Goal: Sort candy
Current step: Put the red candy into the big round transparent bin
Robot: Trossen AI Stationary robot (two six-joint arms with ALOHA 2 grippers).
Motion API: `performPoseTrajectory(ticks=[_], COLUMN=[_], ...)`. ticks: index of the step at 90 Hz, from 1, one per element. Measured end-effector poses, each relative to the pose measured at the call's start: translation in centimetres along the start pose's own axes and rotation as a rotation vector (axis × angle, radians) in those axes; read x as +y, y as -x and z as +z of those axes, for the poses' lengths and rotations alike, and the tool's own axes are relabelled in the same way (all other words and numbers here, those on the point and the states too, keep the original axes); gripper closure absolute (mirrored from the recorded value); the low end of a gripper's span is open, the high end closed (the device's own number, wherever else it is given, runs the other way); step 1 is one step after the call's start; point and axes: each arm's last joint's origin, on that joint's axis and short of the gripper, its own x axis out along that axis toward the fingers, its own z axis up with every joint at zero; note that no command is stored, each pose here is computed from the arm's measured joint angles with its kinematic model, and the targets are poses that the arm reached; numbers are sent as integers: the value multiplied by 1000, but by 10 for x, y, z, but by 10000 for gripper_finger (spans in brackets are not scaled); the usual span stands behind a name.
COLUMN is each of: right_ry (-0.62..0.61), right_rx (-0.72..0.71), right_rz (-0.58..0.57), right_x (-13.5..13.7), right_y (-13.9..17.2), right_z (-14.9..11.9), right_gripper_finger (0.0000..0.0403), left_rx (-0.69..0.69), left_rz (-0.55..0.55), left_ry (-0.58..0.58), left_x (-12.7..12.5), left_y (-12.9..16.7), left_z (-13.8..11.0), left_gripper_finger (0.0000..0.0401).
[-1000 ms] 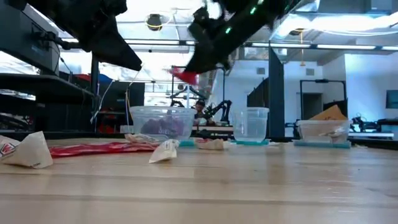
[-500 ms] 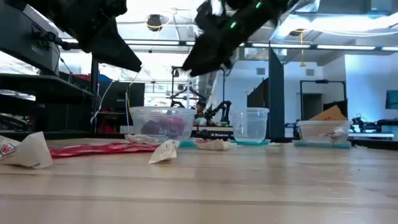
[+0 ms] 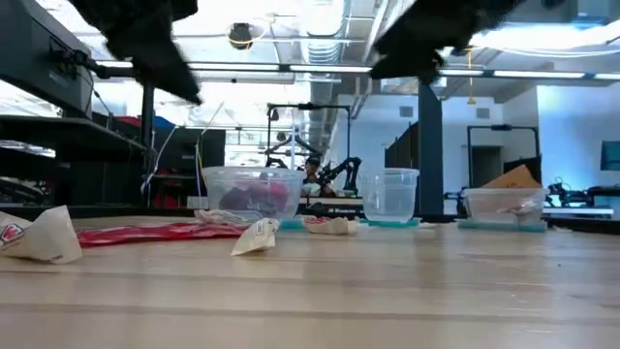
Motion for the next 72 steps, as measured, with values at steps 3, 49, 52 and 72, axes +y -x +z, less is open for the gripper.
performPoseTrajectory(ticks=[3, 49, 52, 72], right_ry=[-41, -63, -63, -37], right_rx=[3, -143, -144, -137], right_rz=[25, -73, -73, -64], right_x=[5, 49, 49, 52], right_y=[0, -24, -24, -23], right_z=[-9, -58, -58, -60], right_gripper_finger=[209, 209, 209, 209], left_rx=[48, 346, 350, 467], left_rz=[13, -54, -50, 27], left_ry=[29, 254, 262, 274], left_x=[0, -45, -48, -56], left_y=[2, -37, -42, -75], left_z=[-1, -34, -36, -60], left_gripper_finger=[239, 239, 239, 239])
